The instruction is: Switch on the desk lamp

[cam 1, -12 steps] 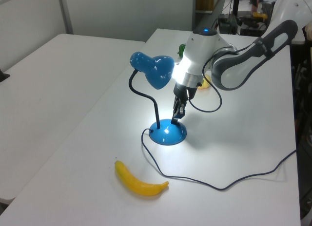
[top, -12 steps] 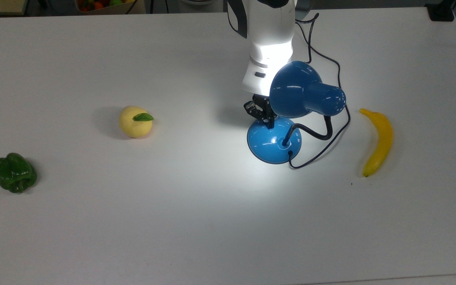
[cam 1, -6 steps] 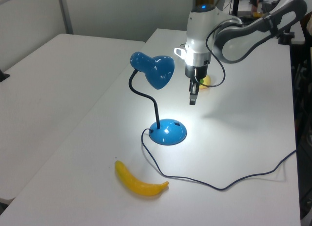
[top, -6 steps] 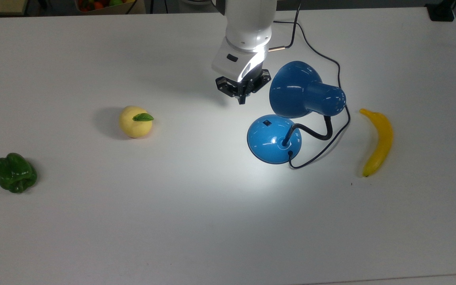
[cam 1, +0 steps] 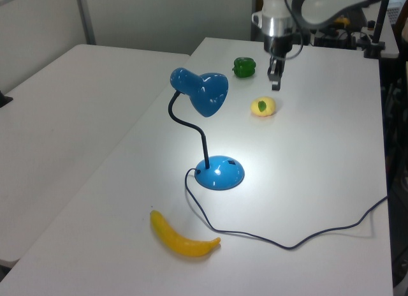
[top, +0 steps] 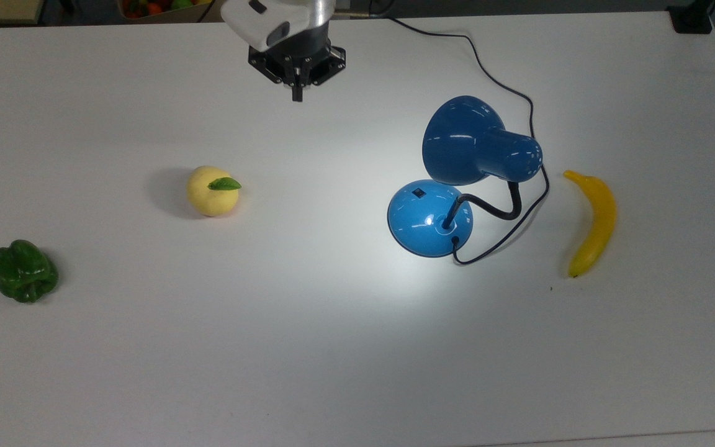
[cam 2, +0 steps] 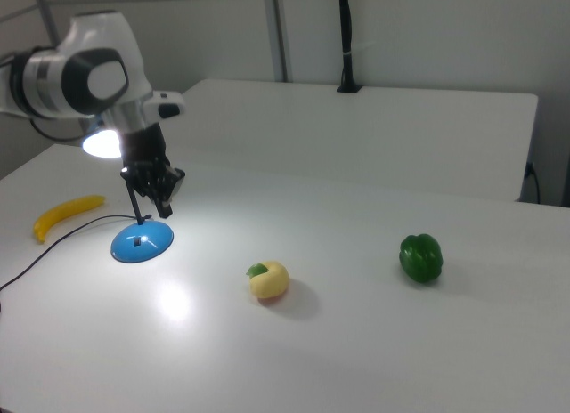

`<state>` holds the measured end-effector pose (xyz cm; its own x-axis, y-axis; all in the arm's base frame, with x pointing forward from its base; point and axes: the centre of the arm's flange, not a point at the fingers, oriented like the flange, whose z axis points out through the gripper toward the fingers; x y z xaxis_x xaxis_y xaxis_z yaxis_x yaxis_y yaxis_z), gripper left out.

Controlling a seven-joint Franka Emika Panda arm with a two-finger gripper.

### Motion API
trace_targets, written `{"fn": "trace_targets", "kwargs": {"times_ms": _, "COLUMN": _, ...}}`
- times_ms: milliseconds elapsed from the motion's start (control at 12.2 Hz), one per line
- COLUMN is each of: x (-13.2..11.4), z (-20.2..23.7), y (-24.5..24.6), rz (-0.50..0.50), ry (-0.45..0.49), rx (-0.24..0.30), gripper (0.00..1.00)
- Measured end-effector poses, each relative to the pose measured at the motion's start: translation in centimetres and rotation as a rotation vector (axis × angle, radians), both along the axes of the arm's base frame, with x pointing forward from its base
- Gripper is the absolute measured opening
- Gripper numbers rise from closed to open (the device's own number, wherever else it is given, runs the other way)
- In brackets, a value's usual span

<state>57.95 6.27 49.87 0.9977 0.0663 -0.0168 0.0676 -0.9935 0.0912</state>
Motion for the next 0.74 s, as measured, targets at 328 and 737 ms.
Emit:
{"fn": "trace_targets", "kwargs": {"times_ms": 328, "x": -0.8, "z": 7.1, "y": -2.1, "rz": -0.052, "ry": -0.019, "rx": 0.0, "gripper": 0.01}}
{"fn": "trace_targets", "kwargs": {"times_ms": 737, "x": -2.0, "z": 9.7, "y": -4.7, "rz": -0.104, "ry": -0.032, "rx": 0.0, "gripper": 0.32}}
